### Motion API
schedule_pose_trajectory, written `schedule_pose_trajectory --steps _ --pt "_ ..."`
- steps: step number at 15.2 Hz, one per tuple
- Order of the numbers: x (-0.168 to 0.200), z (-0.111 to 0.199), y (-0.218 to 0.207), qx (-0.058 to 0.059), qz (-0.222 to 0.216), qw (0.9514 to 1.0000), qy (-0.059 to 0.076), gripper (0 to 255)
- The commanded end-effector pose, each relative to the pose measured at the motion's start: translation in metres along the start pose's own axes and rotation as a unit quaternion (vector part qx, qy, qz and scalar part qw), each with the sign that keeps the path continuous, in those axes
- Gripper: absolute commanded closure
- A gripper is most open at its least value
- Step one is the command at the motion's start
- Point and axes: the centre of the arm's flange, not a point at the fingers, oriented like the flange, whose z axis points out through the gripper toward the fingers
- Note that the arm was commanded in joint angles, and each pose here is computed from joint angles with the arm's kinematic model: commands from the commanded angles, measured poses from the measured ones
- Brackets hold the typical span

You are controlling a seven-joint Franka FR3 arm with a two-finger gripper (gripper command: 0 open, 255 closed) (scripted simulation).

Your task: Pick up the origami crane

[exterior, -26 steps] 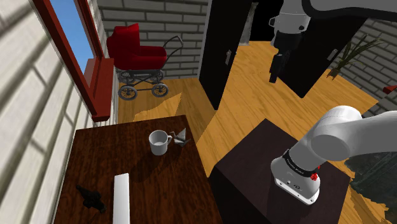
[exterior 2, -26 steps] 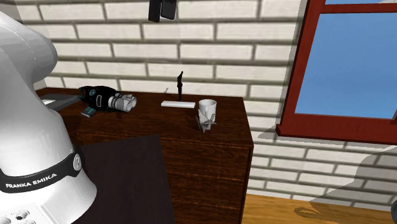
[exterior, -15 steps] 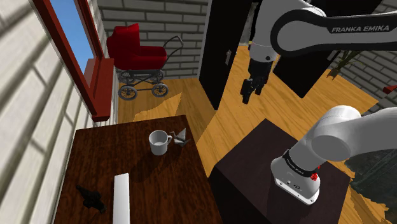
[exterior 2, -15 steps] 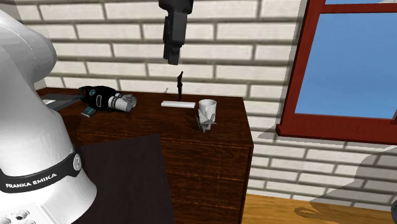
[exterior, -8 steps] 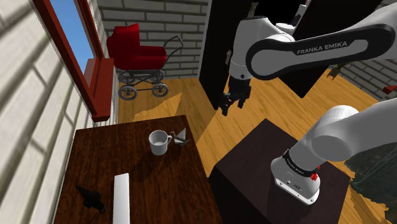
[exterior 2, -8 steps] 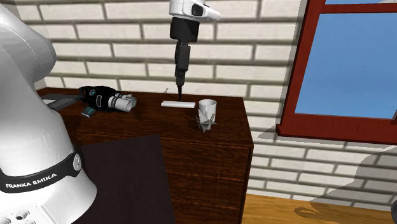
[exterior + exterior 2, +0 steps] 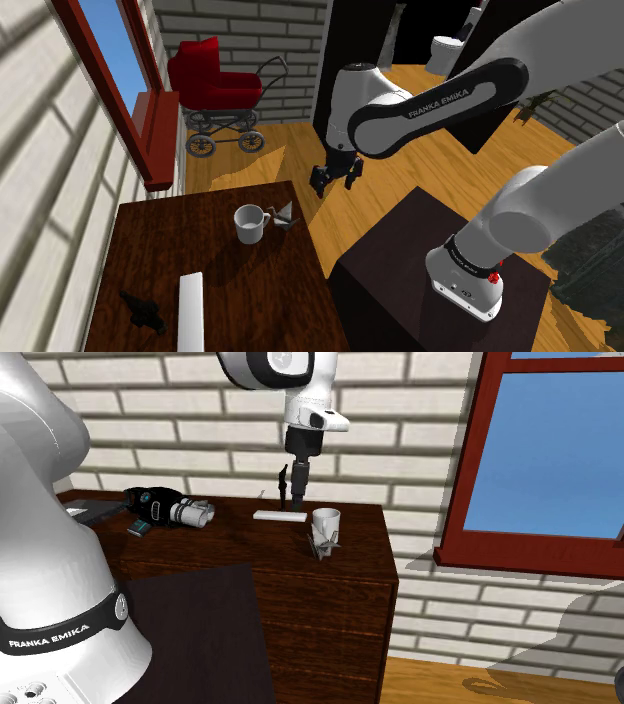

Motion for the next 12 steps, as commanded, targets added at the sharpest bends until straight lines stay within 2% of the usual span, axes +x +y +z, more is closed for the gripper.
schedule_pose_trajectory --steps 1,6,12 --pt "0.007 0.018 -0.018 0.006 0.02 0.9998 0.004 0" --pt "0.034 0.061 -0.056 0.016 0.068 0.9975 0.012 0" --pt "0.072 0.11 -0.1 0.028 0.124 0.9916 0.022 0"
